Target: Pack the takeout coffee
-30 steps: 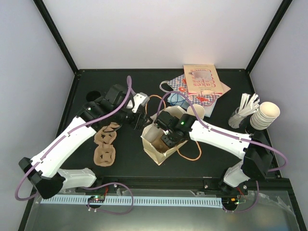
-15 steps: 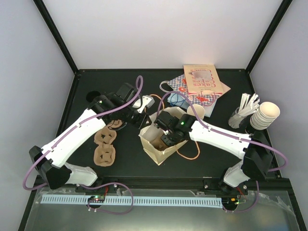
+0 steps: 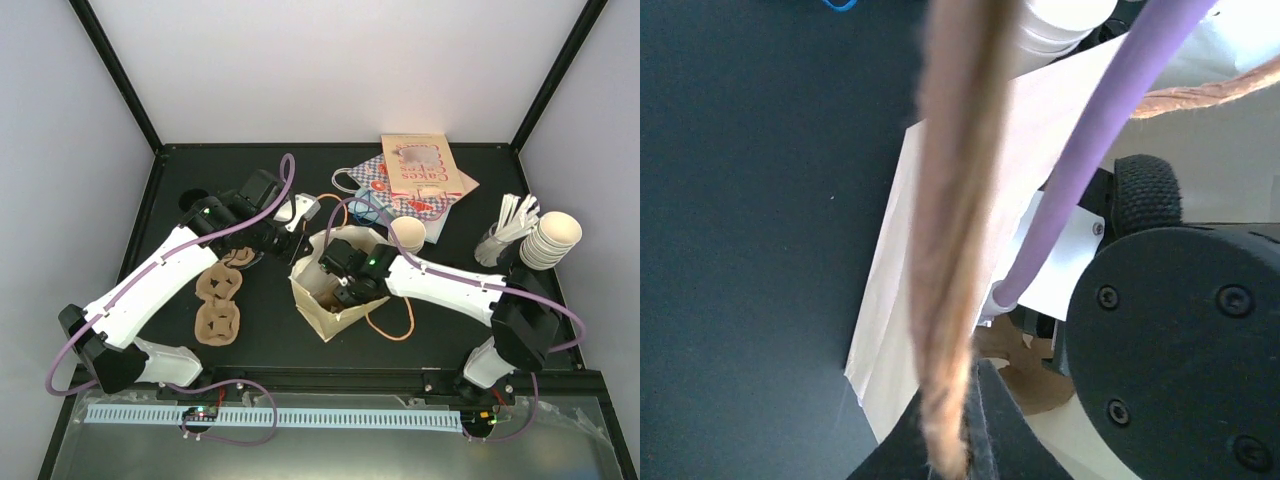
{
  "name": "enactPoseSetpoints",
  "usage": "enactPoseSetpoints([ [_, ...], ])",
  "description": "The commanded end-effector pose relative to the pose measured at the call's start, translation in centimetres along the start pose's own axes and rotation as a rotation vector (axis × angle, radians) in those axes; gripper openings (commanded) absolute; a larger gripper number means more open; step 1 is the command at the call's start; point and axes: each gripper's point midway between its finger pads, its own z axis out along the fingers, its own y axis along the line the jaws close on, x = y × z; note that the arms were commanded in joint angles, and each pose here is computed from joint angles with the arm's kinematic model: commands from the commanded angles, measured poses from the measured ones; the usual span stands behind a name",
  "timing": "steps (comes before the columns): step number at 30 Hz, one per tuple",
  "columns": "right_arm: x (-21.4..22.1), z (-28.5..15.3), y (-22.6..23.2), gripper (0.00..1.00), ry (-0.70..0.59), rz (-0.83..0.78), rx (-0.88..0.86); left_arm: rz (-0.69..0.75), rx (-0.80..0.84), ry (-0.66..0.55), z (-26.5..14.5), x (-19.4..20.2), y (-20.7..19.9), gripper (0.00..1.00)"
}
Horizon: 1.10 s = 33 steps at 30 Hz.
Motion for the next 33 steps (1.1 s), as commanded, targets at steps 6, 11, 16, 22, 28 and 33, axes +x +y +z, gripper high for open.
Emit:
enactPoseSetpoints([
  [6,0.8,2.9,0.5,0.28,0.040,0.002,-0.006,-0.006,-0.023,-0.056,-1.7,-1.1,-0.2,0.02],
  [11,1.0,4.1,0.7,0.28,0.058,0.002,-0.002,-0.005,-0.016,-0.063,-1.9,-1.3,-0.4,0.02],
  [16,1.5,5.6,0.9,0.28,0.080,0.004,-0.001,-0.005,-0.015,-0.059,-1.8,-1.2,-0.4,0.02],
  [22,2.4,7.2,1.3,0.29,0.114,0.005,-0.011,-0.010,-0.018,-0.054,-1.6,-1.1,-0.2,0.02],
  [28,3.5,8.7,1.4,0.29,0.147,0.001,-0.010,-0.007,-0.017,-0.057,-1.7,-1.2,-0.3,0.01],
  [33,4.0,9.3,1.0,0.29,0.163,-0.002,0.013,-0.003,-0.017,-0.058,-1.8,-1.4,-0.4,0.02],
])
